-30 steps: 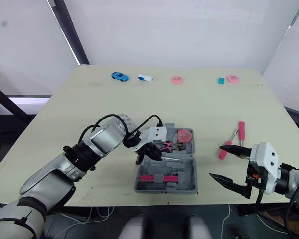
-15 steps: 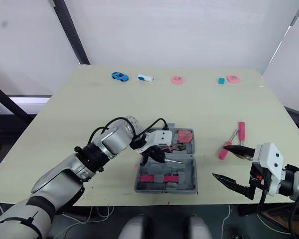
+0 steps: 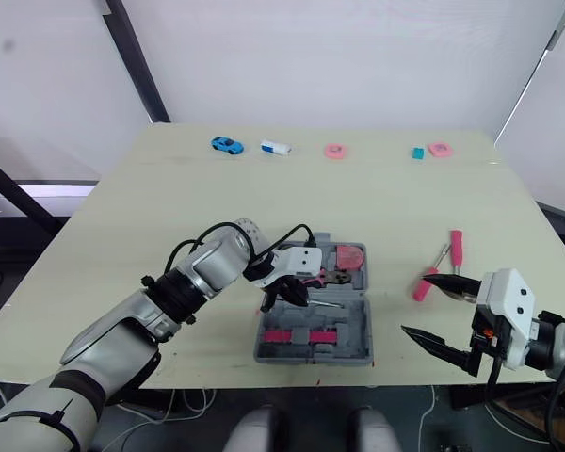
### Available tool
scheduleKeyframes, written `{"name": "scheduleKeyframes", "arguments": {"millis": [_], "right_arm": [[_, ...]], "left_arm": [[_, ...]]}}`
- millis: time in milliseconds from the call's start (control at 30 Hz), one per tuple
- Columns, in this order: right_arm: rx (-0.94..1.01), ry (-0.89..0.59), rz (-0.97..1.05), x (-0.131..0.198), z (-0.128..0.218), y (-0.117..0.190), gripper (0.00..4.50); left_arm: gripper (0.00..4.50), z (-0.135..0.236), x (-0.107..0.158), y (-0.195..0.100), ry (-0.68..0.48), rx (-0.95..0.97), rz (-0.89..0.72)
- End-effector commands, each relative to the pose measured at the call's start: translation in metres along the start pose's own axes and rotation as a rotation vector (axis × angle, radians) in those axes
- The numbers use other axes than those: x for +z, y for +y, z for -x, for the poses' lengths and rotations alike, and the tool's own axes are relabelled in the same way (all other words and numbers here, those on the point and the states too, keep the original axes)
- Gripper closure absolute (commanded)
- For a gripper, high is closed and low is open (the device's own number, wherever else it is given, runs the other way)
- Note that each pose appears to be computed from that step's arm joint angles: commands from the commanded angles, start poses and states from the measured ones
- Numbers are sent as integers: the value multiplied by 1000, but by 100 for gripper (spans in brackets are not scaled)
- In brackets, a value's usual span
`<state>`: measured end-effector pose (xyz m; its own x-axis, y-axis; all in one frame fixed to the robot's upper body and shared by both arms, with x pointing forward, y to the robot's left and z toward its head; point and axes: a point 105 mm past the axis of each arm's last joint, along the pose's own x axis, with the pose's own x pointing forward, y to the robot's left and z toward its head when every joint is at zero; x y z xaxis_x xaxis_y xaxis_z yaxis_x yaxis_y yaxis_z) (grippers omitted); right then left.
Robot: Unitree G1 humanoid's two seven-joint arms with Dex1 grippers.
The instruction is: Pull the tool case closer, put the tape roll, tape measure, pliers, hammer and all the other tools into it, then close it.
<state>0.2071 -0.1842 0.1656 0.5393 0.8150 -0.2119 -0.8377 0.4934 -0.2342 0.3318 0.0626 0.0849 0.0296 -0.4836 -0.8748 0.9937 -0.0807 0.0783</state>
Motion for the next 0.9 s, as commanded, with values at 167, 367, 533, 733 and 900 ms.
{"name": "scheduleKeyframes", "arguments": {"millis": [167,367,533,733,900], "right_arm": [[-3,-18,36,8,0,3,0],[-4,-18,37,8,-1,3,0],[-2,-21,35,7,-3,3,0],[2,-23,36,6,-5,3,0],[3,-20,38,6,-5,2,0]], "left_arm": [[443,3,-4,4,32,29,1],[443,4,-2,9,52,72,-17],[443,5,-5,11,77,127,-83],[443,3,-2,7,65,122,-75],[443,1,1,8,60,122,-89]]}}
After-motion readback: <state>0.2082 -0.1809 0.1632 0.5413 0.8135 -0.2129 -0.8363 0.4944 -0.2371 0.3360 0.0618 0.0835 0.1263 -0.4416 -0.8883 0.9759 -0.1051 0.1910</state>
